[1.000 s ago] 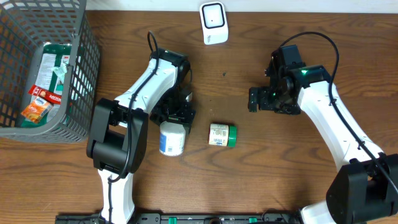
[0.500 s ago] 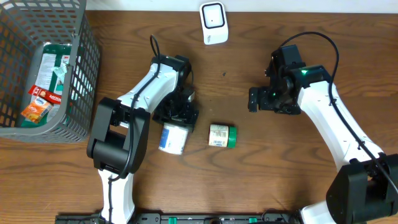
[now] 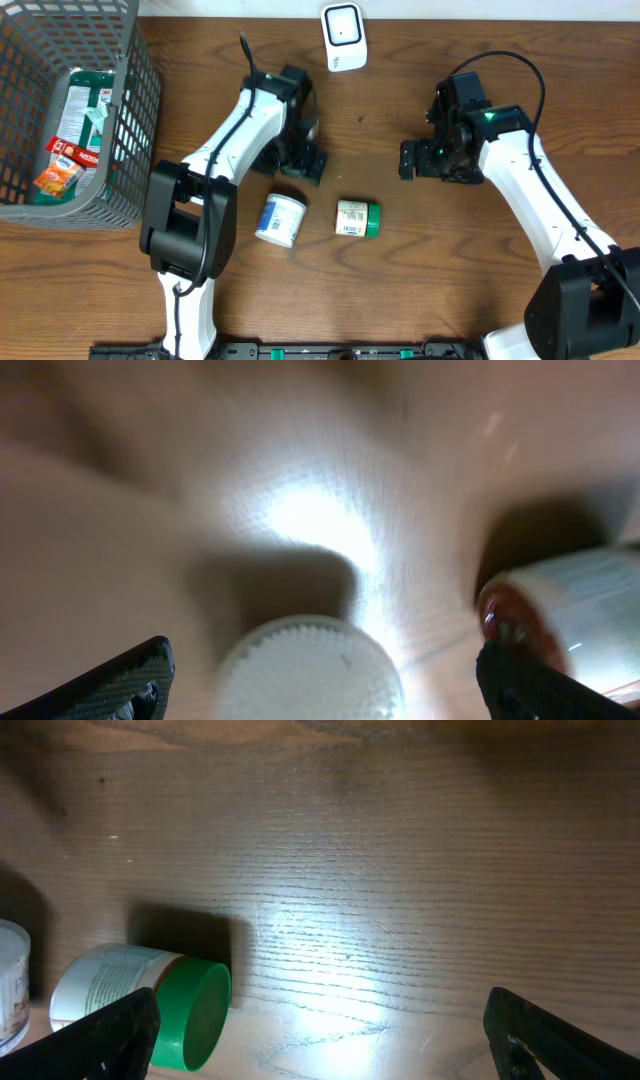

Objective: Scan the item barcode
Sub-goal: 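Reach the left gripper back into the basket toward the wipes packet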

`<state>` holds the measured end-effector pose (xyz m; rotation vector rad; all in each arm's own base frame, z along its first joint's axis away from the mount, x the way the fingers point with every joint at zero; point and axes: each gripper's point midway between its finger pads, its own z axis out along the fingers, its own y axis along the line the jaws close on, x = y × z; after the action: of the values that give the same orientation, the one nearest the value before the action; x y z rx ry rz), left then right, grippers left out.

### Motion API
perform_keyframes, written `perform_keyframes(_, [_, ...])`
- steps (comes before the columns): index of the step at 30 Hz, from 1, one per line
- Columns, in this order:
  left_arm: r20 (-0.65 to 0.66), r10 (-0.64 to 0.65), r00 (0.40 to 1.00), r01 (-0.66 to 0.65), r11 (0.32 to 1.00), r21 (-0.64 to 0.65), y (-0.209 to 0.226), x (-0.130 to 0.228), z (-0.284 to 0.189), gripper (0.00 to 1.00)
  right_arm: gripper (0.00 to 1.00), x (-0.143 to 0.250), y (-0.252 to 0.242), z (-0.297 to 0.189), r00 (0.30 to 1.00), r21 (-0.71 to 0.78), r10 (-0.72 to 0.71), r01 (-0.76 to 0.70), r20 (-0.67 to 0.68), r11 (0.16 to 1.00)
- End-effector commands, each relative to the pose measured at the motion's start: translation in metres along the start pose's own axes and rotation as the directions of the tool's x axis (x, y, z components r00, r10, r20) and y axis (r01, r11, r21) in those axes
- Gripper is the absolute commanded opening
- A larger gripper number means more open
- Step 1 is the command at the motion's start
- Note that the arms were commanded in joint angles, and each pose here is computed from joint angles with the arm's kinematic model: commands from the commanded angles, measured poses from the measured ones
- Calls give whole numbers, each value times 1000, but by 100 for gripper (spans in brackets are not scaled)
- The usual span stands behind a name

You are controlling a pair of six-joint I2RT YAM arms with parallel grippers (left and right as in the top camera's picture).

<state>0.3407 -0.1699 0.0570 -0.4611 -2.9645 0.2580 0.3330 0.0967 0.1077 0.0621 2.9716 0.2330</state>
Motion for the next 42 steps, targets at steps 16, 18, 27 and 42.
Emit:
perform_keyframes(16, [905,-257,339,601,799,2,191,12,-403,97,99,-1,-2,-2,1000,7,-5,5,8,1000])
perform_keyframes(18, [906,-310,288,677,735,36,229,31,-406,97,99,-1,-2,-2,1000,7,-5,5,8,1000])
perform_keyframes(27, [767,-554,323,837,546,41,354,58,-316,99,99,-1,-2,-2,1000,7,-5,5,8,1000])
perform_keyframes(42, [349,-798,491,840,540,52,391,25,-123,99,99,-1,-2,-2,1000,7,-5,5,8,1000])
